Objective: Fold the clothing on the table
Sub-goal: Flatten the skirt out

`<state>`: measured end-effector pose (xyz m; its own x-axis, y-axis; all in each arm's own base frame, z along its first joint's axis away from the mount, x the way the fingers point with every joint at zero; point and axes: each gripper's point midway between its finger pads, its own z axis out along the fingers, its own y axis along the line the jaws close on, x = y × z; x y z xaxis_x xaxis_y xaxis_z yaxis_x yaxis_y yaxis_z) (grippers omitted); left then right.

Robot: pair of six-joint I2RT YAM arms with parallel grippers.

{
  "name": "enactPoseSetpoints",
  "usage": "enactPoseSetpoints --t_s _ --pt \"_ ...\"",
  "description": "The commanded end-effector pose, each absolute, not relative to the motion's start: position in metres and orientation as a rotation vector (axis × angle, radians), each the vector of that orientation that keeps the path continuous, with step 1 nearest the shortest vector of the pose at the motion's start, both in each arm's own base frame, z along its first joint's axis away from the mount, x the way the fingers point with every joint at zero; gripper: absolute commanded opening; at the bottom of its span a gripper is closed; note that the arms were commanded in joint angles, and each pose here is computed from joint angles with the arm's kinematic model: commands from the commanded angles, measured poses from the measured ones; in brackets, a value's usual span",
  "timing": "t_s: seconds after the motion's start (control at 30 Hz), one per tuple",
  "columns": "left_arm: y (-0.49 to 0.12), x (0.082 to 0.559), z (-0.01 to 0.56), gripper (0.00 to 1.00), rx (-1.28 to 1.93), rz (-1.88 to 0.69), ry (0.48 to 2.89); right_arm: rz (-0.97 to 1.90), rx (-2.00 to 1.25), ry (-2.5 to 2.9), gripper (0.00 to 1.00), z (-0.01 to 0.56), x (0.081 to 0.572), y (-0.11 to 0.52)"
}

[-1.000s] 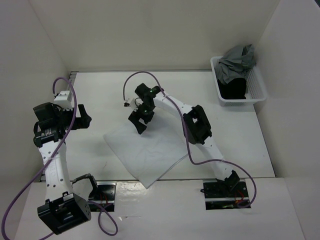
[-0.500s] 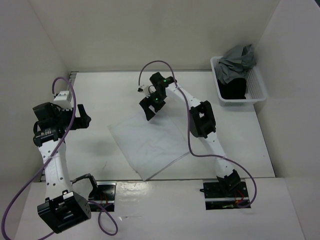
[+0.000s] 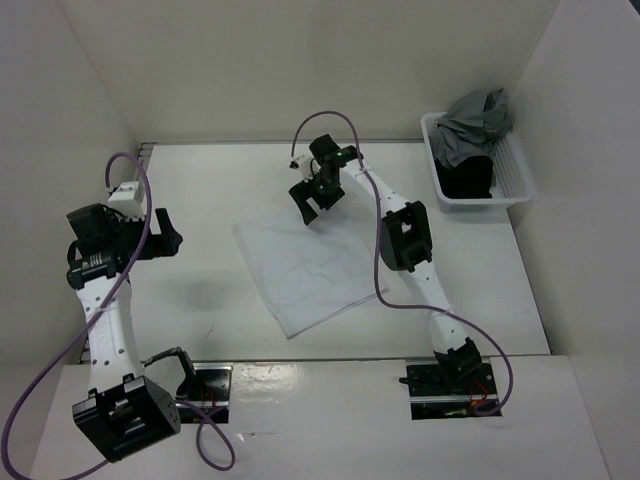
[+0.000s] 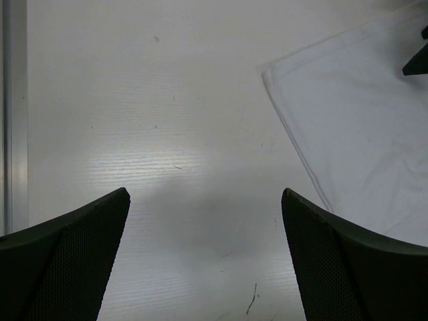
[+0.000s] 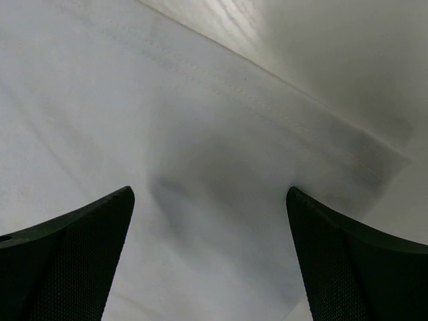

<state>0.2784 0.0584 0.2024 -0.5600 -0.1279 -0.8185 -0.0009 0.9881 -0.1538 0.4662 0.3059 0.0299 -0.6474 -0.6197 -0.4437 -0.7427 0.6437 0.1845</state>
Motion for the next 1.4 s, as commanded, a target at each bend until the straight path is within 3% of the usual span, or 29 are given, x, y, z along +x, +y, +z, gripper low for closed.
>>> enactPoseSetpoints --t_s 0.0,0.43,0.67,0.87,1.03,1.2,1.23,1.37 --pt "0.06 0.282 0.204 1.0 -0.057 -0.16 2.141 0.373 -0.988 2.567 0.99 0.011 0.493 0.282" --pt "0.06 0.282 0.202 1.0 -0.051 -0.159 2.148 0.175 -0.744 2.663 0.99 0.002 0.522 0.214" --pt "0.06 0.282 0.202 1.0 -0.051 -0.159 2.148 0.145 -0.679 2.66 0.99 0.025 0.518 0.196" --pt "0.057 0.282 0.198 1.0 -0.037 -0.185 2.16 0.262 -0.712 2.51 0.99 0.106 0.503 0.227" --pt "0.038 0.295 0.194 1.0 0.029 -0.273 2.216 0.314 -0.717 2.296 0.99 0.214 0.482 0.239" --pt "-0.005 0.335 0.2 1.0 0.198 -0.391 2.256 0.184 -0.679 2.212 0.99 0.246 0.462 0.205" --pt "-0.012 0.343 0.202 1.0 0.229 -0.402 2.25 0.154 -0.684 2.262 0.99 0.225 0.452 0.191" --pt "-0.049 0.385 0.191 1.0 0.311 -0.493 2.279 0.156 -0.599 2.256 0.99 0.228 0.428 0.141"
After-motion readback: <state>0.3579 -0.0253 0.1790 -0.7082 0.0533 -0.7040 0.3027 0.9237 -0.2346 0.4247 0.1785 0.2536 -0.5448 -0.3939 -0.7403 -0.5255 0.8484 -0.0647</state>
